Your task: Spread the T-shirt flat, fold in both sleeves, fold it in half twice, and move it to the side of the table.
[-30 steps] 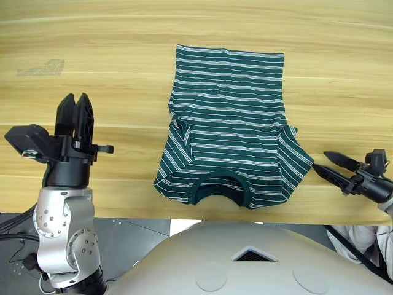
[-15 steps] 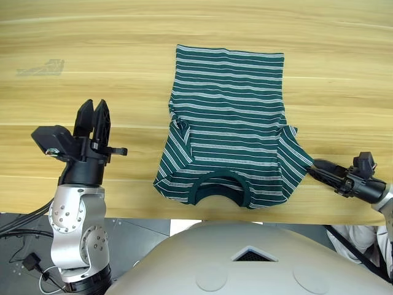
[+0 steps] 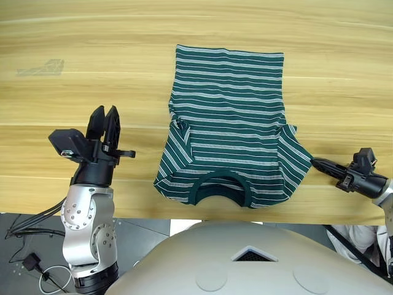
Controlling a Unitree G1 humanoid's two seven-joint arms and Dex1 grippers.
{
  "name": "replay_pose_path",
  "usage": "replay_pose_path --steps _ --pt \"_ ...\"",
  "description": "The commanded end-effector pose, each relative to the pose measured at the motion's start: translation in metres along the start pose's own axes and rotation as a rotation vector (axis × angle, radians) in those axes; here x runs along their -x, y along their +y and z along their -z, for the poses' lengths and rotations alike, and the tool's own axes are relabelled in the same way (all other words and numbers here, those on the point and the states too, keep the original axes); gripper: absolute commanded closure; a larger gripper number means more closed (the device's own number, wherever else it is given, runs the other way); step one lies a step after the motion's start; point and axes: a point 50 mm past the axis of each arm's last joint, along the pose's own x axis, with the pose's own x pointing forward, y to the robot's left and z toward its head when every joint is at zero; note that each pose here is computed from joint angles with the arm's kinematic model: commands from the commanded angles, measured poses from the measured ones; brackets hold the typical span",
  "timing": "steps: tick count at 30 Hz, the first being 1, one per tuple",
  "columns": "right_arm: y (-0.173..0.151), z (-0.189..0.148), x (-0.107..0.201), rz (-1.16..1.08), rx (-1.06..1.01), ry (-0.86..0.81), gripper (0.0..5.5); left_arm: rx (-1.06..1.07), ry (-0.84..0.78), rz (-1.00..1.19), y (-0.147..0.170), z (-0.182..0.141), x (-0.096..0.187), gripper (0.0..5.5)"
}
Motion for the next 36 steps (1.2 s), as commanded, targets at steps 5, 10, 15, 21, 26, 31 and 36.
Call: replay_pose_path --steps 5,10,15,21,26,31,36 --pt "0.013 -0.011 -0.005 -0.098 -0.068 -0.137 5.49 -0.017 0.009 0.005 0.0 0.004 -0.002 4.27" --pt "0.022 -0.027 -0.006 -0.158 -0.063 -0.21 5.49 -0.011 0.015 0.034 -0.003 0.004 -0.001 4.27" --pt "0.026 -0.033 -0.016 -0.127 -0.005 -0.204 5.49 -0.01 0.017 0.054 -0.007 0.005 -0.002 4.27" --pt "0.054 -0.052 -0.042 -0.218 0.101 -0.228 5.49 -0.018 0.023 0.072 -0.009 0.005 -0.004 4.27" --pt "0.068 -0.064 -0.055 -0.294 0.145 -0.226 5.49 -0.022 0.026 0.085 -0.011 0.007 -0.006 4.27" --pt "0.072 -0.045 -0.075 -0.272 0.267 -0.059 5.49 -0.058 0.056 0.105 -0.014 0.013 -0.005 4.27" --pt "0.073 -0.036 -0.082 -0.268 0.315 -0.013 5.49 -0.067 0.071 0.117 -0.017 0.018 -0.003 4.27"
